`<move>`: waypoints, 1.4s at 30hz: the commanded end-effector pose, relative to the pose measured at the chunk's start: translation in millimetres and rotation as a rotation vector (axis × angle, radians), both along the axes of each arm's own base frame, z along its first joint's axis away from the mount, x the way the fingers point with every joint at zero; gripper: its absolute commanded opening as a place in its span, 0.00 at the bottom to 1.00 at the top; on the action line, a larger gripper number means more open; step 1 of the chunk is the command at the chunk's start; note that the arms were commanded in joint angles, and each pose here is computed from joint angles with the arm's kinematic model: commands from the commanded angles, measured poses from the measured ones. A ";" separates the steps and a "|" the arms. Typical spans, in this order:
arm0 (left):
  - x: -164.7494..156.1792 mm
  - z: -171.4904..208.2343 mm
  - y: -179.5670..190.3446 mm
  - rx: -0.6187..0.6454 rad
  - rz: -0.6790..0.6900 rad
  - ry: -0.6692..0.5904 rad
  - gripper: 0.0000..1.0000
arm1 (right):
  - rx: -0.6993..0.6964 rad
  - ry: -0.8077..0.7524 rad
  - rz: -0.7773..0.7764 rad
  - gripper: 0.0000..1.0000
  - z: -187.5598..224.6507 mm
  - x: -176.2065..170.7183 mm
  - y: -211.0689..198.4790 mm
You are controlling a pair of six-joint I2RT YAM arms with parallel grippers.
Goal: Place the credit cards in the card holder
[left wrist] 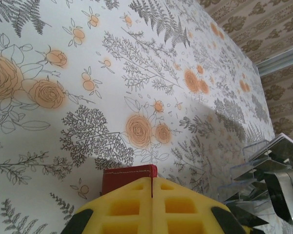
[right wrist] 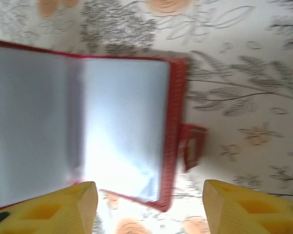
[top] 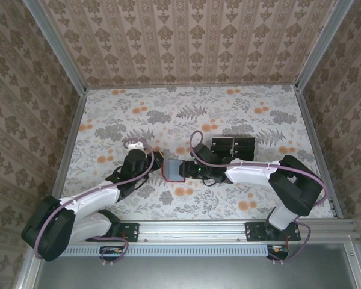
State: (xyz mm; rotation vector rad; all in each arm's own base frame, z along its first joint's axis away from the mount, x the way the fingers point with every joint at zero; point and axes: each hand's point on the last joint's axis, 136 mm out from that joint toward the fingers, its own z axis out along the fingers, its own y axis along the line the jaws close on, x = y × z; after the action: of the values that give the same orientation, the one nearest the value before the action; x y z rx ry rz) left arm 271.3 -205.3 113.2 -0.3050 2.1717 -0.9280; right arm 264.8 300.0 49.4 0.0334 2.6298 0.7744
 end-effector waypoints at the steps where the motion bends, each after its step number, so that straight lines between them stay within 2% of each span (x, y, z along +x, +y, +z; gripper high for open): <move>1: 1.6 6.3 -2.9 0.034 -0.024 0.003 0.00 | -0.021 0.009 -0.044 0.56 -19.1 8.5 -11.7; 4: 1.4 1.9 -8.6 0.051 -0.042 0.024 0.00 | -0.022 0.021 -0.044 0.52 -29.1 12.1 -10.9; 13: 3.6 -4.0 -41.9 0.077 -0.108 0.043 0.00 | -0.011 0.059 -0.044 0.13 -54.5 14.7 -11.2; 17: 8.1 -8.8 -66.0 0.054 -0.144 0.043 0.00 | -0.001 0.068 -0.041 0.05 -59.1 12.9 -13.4; 21: 9.3 -16.6 -84.7 0.044 -0.167 0.054 0.00 | 0.005 0.076 -0.034 0.01 -62.2 12.0 -13.8; 24: 8.9 -24.3 -80.6 0.060 -0.145 0.066 0.00 | 0.009 0.079 -0.031 0.00 -62.8 10.7 -14.5; 34: 1.6 -21.8 -15.3 0.112 -0.023 0.056 0.00 | -0.005 0.085 -0.045 0.00 -63.1 8.0 -22.4; 42: -14.2 -53.4 45.8 0.293 0.067 0.174 0.00 | -0.014 0.099 -0.052 0.00 -65.6 9.2 -21.9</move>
State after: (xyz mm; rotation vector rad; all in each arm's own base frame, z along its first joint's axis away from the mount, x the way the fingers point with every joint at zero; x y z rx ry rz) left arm 271.0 -184.6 88.1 -0.3313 2.2958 -0.7216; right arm 291.2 295.7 16.5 0.1039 2.5877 0.8598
